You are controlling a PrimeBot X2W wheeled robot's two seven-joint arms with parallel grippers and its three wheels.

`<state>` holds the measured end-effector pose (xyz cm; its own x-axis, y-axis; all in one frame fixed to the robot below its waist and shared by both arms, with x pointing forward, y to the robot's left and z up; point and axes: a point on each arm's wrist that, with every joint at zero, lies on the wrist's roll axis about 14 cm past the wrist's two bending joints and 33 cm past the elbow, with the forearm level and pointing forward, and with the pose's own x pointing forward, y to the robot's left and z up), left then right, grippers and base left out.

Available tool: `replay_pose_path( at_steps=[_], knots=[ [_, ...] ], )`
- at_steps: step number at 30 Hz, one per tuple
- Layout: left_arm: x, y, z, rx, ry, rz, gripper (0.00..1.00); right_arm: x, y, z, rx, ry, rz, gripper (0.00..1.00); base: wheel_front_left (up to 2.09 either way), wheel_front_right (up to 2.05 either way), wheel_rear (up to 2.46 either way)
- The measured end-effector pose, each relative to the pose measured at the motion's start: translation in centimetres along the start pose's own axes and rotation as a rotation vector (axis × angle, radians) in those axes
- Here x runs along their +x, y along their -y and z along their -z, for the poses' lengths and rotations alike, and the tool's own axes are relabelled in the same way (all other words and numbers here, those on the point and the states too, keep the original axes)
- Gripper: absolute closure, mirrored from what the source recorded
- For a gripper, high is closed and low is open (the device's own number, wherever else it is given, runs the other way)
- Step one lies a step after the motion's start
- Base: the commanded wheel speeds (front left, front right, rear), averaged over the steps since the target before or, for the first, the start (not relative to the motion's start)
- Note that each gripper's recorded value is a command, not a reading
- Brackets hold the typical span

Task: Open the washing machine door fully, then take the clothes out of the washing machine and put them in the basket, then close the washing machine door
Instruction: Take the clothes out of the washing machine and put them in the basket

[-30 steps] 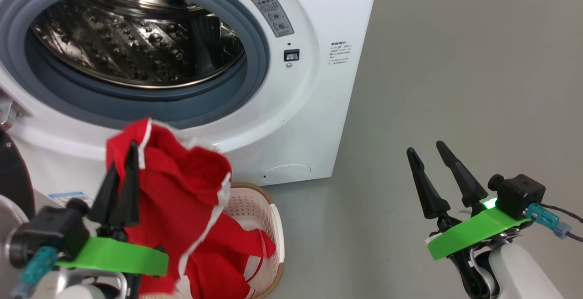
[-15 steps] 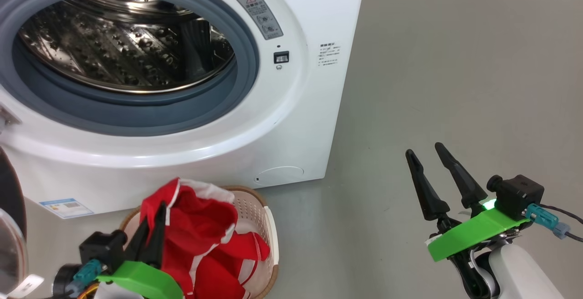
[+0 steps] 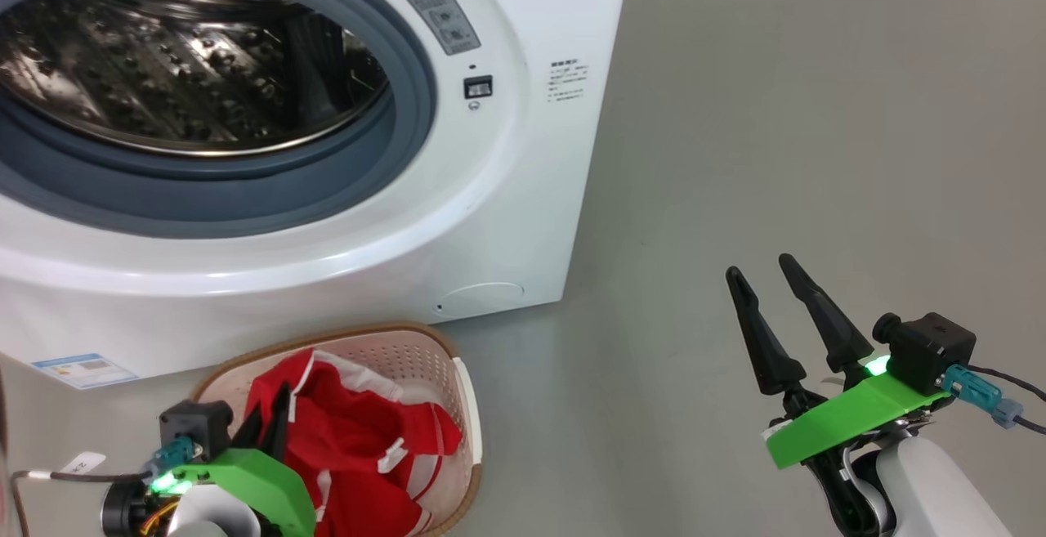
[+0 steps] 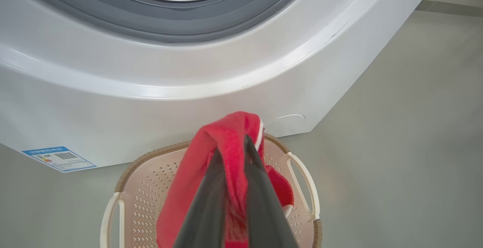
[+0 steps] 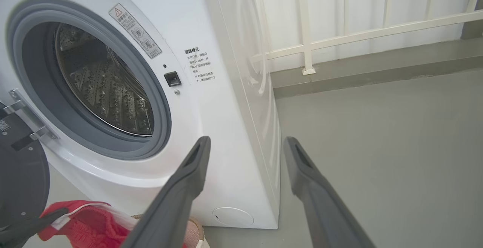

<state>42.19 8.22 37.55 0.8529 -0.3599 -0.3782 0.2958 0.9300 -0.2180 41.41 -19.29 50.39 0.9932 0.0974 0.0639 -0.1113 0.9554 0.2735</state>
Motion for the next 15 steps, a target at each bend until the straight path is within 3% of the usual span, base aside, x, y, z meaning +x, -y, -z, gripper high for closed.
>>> replay_pose_path(
  at_steps=[15],
  knots=[
    [2.2, -0.6, 7.6, 0.023, -0.286, -0.017, 1.00, -0.6, 2.3, 0.8, -0.008, -0.025, 0.071, 0.00, 0.00, 0.00, 0.00]
  ],
)
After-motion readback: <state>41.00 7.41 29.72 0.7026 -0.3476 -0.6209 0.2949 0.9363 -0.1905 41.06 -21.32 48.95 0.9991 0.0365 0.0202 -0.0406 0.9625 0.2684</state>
